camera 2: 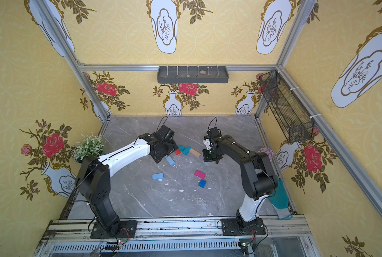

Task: Assemble a heart with building blocks
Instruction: Assemble the building block at the center of the board.

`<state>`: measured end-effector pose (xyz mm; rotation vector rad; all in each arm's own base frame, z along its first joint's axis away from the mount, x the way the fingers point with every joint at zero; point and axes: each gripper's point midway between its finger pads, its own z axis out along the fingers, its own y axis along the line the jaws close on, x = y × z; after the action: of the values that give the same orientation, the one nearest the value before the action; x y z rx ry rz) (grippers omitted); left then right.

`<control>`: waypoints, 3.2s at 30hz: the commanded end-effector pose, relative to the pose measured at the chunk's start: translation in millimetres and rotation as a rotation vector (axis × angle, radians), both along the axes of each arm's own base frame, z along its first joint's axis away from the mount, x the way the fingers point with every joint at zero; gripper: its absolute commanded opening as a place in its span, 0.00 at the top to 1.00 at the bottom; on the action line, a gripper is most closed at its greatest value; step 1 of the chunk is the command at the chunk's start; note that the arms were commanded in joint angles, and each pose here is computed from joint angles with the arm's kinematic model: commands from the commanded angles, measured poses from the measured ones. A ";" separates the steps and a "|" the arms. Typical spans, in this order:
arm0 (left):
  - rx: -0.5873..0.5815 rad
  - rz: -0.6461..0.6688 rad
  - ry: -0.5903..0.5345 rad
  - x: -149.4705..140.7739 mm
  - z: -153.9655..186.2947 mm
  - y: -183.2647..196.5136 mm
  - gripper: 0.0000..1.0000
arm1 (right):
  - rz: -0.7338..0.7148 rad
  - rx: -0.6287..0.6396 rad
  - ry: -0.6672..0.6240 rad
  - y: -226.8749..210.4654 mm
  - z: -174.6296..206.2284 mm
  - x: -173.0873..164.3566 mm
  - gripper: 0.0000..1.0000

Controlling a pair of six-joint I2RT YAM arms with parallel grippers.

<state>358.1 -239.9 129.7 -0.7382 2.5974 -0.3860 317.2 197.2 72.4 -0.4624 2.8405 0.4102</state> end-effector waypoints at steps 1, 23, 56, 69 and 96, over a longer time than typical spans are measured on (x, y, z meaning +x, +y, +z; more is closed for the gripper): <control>0.115 -0.052 -0.123 17.2 17.7 22.6 0.01 | -0.209 0.030 -0.022 15.7 12.4 1.8 1.00; 0.258 -0.157 -0.153 9.5 10.3 93.7 0.01 | -0.686 0.040 0.138 82.1 -50.9 7.9 1.00; 0.224 -0.163 -0.125 14.5 -4.8 106.4 0.01 | -0.869 -0.044 0.189 75.3 -61.9 2.0 1.00; 0.210 -0.146 -0.114 18.2 -9.0 114.9 0.01 | -0.909 -0.098 0.185 64.1 -65.5 5.0 1.00; 0.198 -0.133 -0.106 10.8 -10.9 122.9 0.01 | -0.955 -0.171 0.242 49.8 -71.4 -10.8 0.16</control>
<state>370.9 -118.7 120.3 -0.4719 2.5415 -0.2003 332.3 268.5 14.9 0.9127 2.8311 0.2006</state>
